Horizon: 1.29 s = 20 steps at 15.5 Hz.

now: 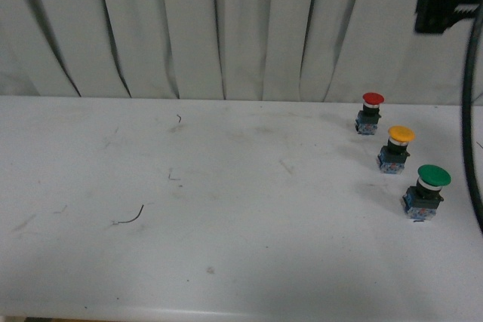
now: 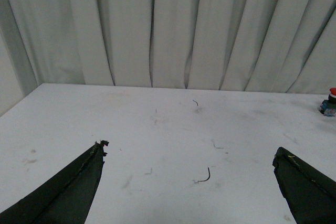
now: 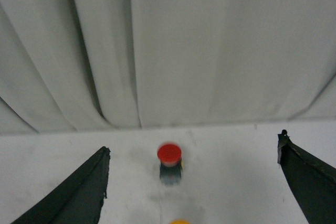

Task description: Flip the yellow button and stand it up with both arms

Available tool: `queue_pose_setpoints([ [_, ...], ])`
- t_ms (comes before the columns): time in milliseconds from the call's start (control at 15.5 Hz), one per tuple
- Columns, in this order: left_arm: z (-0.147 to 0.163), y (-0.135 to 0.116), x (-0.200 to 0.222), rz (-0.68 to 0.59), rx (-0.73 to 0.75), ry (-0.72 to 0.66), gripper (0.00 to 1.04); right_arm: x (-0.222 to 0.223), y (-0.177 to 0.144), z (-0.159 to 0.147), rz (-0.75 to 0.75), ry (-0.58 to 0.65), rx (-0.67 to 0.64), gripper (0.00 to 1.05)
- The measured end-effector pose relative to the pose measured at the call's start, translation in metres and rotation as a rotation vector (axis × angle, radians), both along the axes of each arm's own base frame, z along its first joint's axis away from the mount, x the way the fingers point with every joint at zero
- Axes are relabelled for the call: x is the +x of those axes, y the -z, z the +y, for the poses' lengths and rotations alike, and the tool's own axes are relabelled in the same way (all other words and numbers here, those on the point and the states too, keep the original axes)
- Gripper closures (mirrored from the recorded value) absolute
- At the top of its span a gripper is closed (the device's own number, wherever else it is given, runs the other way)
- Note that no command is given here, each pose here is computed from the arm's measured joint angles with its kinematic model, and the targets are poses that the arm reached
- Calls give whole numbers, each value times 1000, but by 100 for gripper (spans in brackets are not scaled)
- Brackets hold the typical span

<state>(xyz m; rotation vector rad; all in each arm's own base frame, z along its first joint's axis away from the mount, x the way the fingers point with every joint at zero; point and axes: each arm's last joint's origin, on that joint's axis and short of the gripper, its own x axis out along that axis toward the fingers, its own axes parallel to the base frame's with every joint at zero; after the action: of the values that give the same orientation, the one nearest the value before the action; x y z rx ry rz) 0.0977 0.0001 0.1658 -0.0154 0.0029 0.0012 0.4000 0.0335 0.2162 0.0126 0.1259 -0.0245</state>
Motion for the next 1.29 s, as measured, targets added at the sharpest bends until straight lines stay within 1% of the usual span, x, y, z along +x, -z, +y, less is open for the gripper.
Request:
queue_pose_setpoints([
  [129,0,0,0,0,0,0,7,-13,-8,-1,-65,-11,2,14],
  [194,0,0,0,0,0,0,7,-66,-25,-1,-120,-18,-2,30],
  [258,0,0,0,0,0,0,7,-106,-26,2,-103,-17,-8,41],
  [323,0,0,0,0,0,0,7,-146,-19,3,-104,-35,-8,54],
  [387,0,0,0,0,0,0,7,-171,-14,-3,-131,-39,-5,67],
  [516,0,0,0,0,0,0,7,-192,0,-14,-132,-9,-7,91],
  [581,0,0,0,0,0,0,7,-202,10,-16,-116,-20,-9,103],
  [774,0,0,0,0,0,0,7,-224,21,-24,-126,-23,-10,103],
  [839,0,0,0,0,0,0,7,-230,25,-31,-120,-27,-10,103],
  [903,0,0,0,0,0,0,7,-235,29,-35,-117,-5,-11,103],
  [1032,0,0,0,0,0,0,7,-244,33,-33,-121,-24,-10,103],
  [1290,0,0,0,0,0,0,7,-261,41,-34,-118,-24,-10,103],
])
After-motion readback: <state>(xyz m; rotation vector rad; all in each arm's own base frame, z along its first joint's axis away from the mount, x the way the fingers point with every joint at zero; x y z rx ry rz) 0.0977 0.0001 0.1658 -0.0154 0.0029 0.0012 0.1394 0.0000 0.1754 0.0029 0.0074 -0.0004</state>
